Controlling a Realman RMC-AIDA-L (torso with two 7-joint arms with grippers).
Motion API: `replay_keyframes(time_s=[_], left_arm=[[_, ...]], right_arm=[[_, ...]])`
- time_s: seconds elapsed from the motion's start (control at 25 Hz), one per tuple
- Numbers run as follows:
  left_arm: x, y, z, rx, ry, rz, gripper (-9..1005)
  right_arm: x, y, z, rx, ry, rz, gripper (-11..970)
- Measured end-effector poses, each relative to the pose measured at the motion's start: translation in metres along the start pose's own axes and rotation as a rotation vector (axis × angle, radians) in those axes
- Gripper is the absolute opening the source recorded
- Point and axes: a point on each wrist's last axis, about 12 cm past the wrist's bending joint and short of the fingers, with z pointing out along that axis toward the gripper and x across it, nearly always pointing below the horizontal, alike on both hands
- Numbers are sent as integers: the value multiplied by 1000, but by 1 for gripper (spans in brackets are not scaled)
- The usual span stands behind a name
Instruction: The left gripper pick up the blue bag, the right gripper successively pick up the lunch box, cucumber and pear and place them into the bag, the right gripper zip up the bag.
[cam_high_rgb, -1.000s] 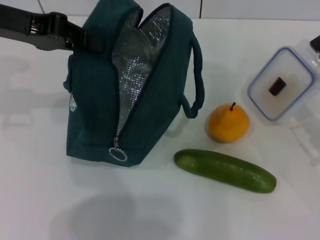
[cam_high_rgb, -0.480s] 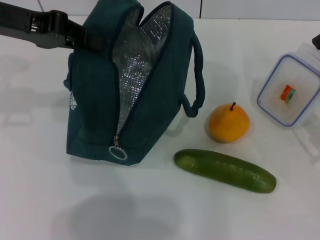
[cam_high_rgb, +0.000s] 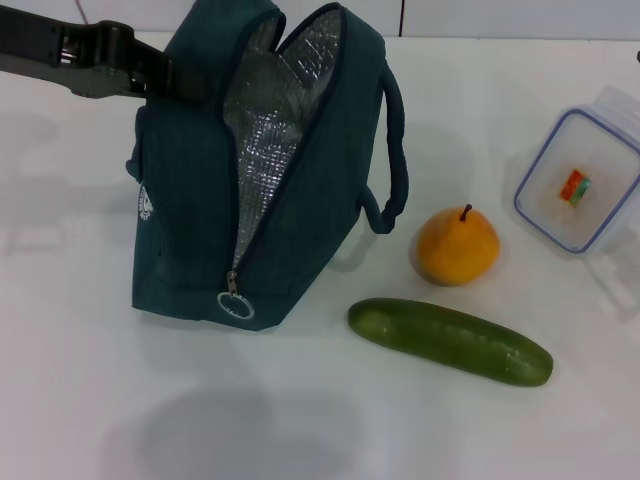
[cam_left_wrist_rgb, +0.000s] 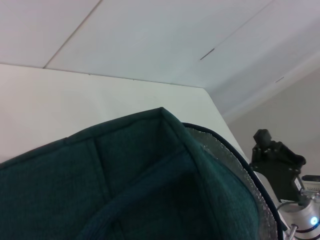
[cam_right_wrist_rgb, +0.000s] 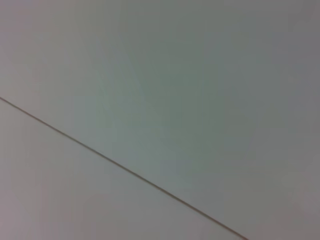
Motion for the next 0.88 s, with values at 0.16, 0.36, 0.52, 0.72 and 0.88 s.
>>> replay_keyframes(time_s=[0.16,0.36,0.52,0.72,0.88], left_arm=[[1,1,-1,-1,-2,-4,38],[3,2,-2,-2,-6,-10,39],[3,2,-1,0,-4,-11,39],[2,1,1,2,1,-8,38],[2,2,2,6,4,-12,39]], right_arm=[[-4,7,1,-66,6,-29,79],[-21,19,-7,-166,-7,-84,102],[-41,20,-22,-160,28,-170,159],[-66,19,-43,-113,123,-310,408],[-71,14,-56,-65,205,-416,655]])
